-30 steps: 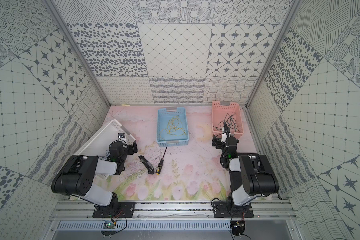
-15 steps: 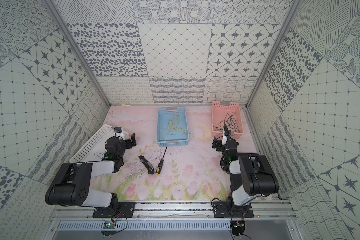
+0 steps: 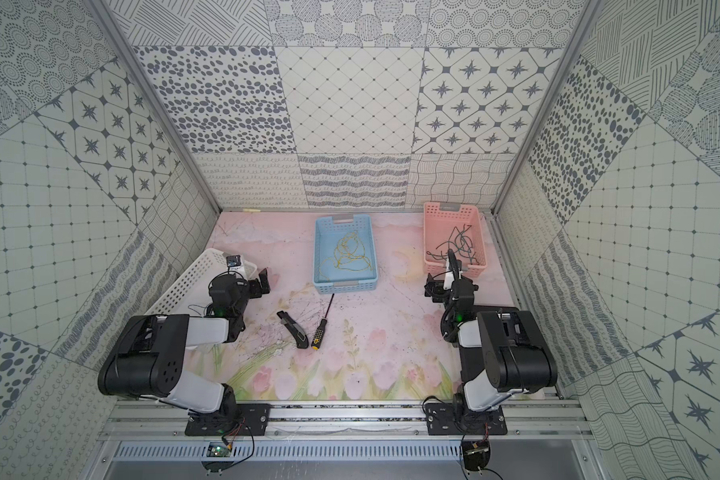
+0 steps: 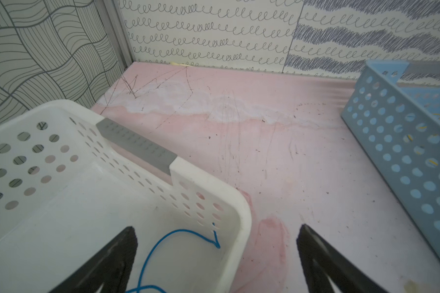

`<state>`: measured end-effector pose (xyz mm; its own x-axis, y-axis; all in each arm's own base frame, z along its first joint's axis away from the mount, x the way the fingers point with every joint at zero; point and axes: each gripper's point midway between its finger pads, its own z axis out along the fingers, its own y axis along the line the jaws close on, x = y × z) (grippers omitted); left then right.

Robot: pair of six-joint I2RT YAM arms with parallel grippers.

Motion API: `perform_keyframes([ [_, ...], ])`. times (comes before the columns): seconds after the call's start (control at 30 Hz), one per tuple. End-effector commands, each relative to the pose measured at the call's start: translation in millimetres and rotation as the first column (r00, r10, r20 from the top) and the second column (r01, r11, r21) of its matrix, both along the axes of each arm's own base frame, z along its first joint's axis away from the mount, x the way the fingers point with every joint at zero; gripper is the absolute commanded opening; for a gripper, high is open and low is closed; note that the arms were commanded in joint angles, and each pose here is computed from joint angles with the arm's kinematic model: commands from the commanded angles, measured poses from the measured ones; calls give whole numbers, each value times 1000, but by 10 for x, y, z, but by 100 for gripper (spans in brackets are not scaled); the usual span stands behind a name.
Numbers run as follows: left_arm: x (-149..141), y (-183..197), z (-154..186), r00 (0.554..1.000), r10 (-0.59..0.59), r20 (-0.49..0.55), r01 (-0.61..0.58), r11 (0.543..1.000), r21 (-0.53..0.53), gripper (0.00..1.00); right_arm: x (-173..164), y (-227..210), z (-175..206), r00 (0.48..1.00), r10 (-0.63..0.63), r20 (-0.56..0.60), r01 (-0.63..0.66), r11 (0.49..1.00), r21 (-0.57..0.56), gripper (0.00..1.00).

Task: Untangle and sort cables by color
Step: Reset both arms

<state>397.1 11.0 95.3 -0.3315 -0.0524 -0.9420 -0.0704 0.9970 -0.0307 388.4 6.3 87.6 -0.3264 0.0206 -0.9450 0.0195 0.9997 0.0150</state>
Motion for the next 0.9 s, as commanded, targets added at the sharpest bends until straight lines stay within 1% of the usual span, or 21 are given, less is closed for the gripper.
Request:
perform_keyframes([
  [0.0, -25, -104, -119, 998, -57, -11, 56, 996, -63, 100, 78, 13, 215, 997, 7, 77, -7, 1000, 1, 99],
  [0.2, -33, -151, -116, 996, -88, -4, 88, 994, -58, 100, 70, -4, 215, 997, -2, 79, 2, 1000, 2, 99],
  [0.3, -13, -169, -124, 995, -100, -19, 99, 993, -59, 100, 54, -5, 221, 996, -2, 85, 2, 1000, 2, 99],
  [0.37, 4, -170, -140, 995, -97, -40, 94, 994, -61, 100, -1, -7, 249, 994, -3, 113, 3, 1000, 3, 99],
  [0.47, 1, -170, -142, 994, -98, -39, 95, 994, -59, 100, -130, -114, 285, 983, -69, 171, 67, 998, 21, 99],
  [0.53, 3, -171, -141, 994, -99, -35, 97, 994, -57, 100, -183, -203, 300, 974, -122, 193, 117, 992, 37, 99],
  [0.57, 1, -171, -140, 994, -98, -37, 96, 994, -58, 100, -188, -214, 307, 972, -129, 198, 124, 992, 39, 99],
  [0.77, 3, -173, -140, 994, -99, -36, 97, 994, -57, 100, -162, -175, 302, 977, -106, 187, 101, 994, 32, 99],
  [0.87, 5, -170, -137, 994, -99, -35, 97, 994, -57, 100, -140, -237, 281, 975, -144, 169, 140, 989, 37, 99],
])
